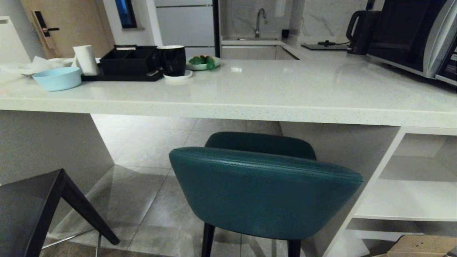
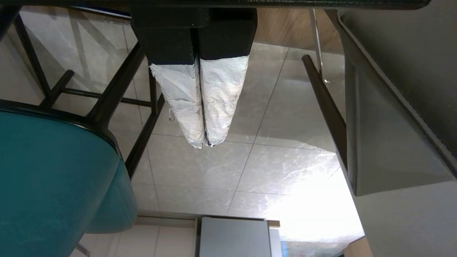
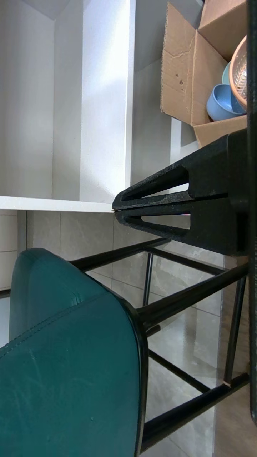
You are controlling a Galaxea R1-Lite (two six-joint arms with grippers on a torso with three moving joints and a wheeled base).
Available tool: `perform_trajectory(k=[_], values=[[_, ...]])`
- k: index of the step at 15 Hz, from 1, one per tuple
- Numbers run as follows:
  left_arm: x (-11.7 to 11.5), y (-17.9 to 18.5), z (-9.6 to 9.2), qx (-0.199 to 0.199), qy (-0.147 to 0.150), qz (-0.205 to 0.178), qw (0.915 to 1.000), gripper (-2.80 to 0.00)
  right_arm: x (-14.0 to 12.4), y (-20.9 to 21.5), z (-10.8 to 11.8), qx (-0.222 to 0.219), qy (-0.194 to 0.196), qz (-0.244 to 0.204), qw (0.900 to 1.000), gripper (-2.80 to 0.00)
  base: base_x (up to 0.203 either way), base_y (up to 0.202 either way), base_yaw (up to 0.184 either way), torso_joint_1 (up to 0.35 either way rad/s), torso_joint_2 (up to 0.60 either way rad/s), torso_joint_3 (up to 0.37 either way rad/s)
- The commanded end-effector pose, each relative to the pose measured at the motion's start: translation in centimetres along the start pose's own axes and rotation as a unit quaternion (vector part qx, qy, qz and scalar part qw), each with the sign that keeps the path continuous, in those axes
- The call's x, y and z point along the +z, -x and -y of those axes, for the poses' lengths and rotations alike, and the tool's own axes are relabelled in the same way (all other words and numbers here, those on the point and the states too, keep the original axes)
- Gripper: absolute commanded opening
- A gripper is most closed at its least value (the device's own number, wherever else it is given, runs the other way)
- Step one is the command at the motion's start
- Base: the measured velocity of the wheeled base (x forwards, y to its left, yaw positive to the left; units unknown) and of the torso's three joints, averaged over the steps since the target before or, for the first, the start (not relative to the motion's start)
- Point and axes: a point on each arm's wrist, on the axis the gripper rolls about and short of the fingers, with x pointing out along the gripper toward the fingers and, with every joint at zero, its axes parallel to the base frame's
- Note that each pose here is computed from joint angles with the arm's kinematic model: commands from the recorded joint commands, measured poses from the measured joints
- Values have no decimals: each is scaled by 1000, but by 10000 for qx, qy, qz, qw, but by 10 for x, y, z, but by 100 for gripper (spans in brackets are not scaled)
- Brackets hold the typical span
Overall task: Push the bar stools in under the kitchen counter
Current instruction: Pull the blue chair out from under the dining table
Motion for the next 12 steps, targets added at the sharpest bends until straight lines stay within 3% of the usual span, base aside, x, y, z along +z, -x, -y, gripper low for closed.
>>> perform_trajectory(k=[1, 6, 12], values=[[-4, -1, 0, 11, 5, -84, 10000, -280, 0, 0, 0, 8, 45, 1, 10000, -280, 0, 0, 0, 0, 0, 0], [-3, -1, 0, 11, 12, -56, 10000, -280, -1, 0, 0, 73, 234, -7, 9997, -280, 0, 0, 0, 0, 0, 0], [-4, -1, 0, 18, 12, -63, 10000, -280, 0, 0, 0, 28, 188, -8, 9998, -280, 0, 0, 0, 0, 0, 0]])
